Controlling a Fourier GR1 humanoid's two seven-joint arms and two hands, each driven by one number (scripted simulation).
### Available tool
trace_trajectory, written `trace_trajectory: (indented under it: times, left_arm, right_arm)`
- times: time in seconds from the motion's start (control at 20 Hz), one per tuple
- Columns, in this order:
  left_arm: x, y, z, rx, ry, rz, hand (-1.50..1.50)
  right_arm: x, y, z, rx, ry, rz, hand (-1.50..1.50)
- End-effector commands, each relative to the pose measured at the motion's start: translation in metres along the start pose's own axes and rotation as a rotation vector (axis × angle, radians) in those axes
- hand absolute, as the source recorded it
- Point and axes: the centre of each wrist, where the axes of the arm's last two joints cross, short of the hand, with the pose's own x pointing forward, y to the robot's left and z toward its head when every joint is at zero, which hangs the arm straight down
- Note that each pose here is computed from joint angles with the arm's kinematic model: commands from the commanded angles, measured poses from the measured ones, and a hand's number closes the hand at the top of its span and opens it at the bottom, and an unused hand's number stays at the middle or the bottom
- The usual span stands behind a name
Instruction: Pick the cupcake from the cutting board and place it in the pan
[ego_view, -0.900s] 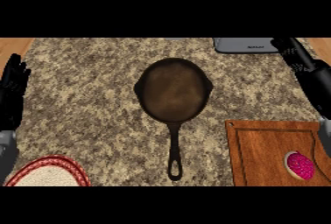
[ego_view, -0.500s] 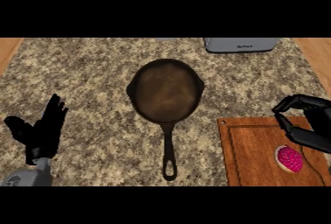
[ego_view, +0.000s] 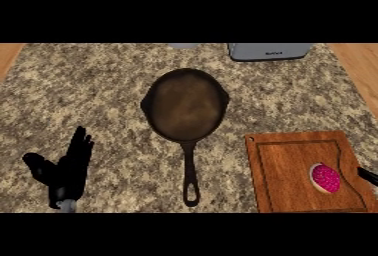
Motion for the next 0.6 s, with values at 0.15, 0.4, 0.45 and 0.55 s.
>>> trace_trajectory:
  times: [0.15, 0.4, 0.45, 0.55]
  left_arm:
    - [-0.018, -0.024, 0.009, -0.056, 0.042, 0.004, 0.0]
    - [-0.019, 0.0, 0.017, -0.073, 0.043, -0.005, 0.0]
    - [-0.007, -0.035, 0.005, -0.084, 0.042, 0.003, 0.0]
    - [-0.008, -0.024, 0.011, -0.079, 0.041, -0.01, 0.0]
  right_arm:
    - [0.036, -0.013, 0.017, -0.108, 0.064, 0.206, -1.5]
    - [0.058, -0.031, -0.024, -0.11, 0.176, 0.31, -1.5]
    - [0.075, -0.026, -0.034, -0.078, 0.181, 0.328, -1.5]
    - [0.077, -0.029, -0.046, 0.003, 0.259, 0.422, -1.5]
